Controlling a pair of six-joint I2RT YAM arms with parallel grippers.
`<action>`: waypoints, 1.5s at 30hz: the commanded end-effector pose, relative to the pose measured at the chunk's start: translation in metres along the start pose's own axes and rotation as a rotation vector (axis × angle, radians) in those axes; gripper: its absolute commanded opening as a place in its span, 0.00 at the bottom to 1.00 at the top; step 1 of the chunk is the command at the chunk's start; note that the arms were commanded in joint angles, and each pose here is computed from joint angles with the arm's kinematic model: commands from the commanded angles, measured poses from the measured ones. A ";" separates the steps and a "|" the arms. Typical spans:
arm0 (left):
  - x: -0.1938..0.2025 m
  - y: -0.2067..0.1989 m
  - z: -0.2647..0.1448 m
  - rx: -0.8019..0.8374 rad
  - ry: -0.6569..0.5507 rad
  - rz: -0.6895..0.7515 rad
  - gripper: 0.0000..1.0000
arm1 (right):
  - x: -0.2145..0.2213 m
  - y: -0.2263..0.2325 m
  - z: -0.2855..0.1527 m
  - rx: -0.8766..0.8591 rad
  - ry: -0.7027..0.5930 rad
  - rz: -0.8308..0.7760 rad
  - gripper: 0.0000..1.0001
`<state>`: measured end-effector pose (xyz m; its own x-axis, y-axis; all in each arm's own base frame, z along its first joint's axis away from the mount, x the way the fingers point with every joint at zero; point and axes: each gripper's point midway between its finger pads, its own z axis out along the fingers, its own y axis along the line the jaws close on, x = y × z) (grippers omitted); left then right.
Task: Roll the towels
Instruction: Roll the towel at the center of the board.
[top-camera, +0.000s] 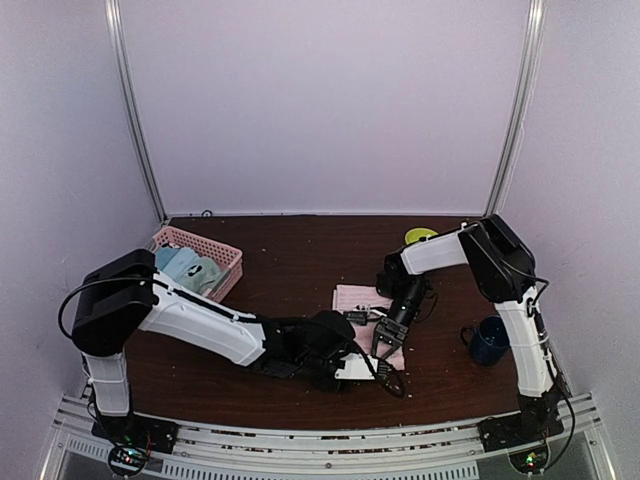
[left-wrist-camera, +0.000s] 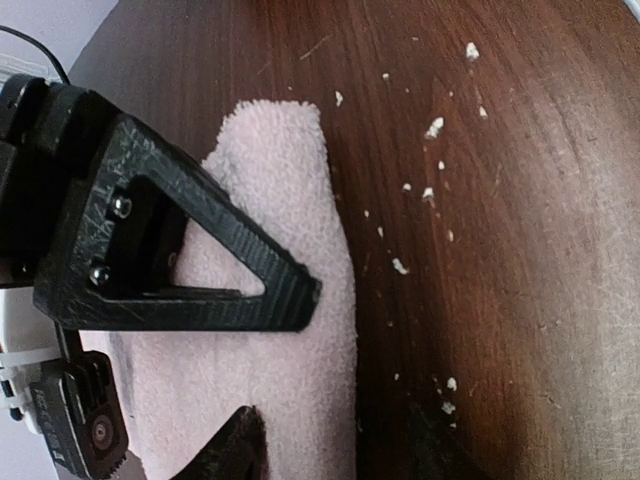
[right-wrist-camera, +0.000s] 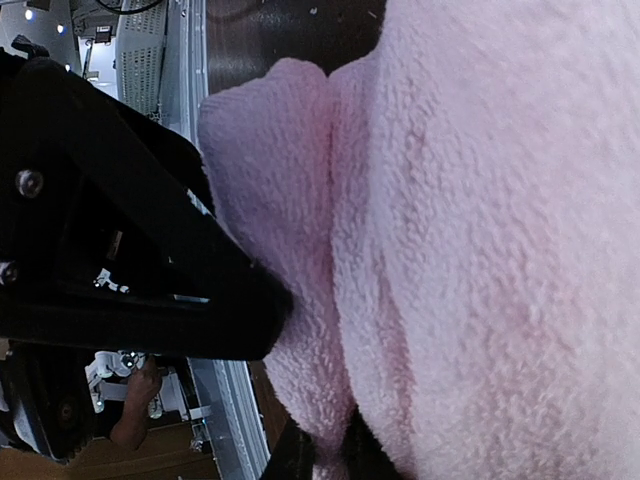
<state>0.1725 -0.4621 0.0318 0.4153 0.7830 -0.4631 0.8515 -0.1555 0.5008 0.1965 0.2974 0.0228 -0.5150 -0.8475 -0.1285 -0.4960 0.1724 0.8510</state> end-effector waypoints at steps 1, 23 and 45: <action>-0.014 0.013 0.004 -0.059 -0.044 0.039 0.50 | 0.020 -0.023 0.005 0.083 0.086 0.006 0.04; 0.009 -0.033 0.008 0.195 0.101 -0.132 0.05 | -0.030 0.049 -0.096 0.297 -0.139 -0.235 0.44; 0.008 -0.072 -0.012 0.492 0.129 -0.451 0.06 | -0.088 -0.054 -0.069 0.619 -0.085 -0.097 0.25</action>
<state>0.1326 -0.4611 0.0281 0.0782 0.8436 -0.5313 0.9965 -0.0499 0.0674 0.2975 0.3169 0.0283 -0.4958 -0.8368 -0.2323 -0.8293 0.3768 0.4126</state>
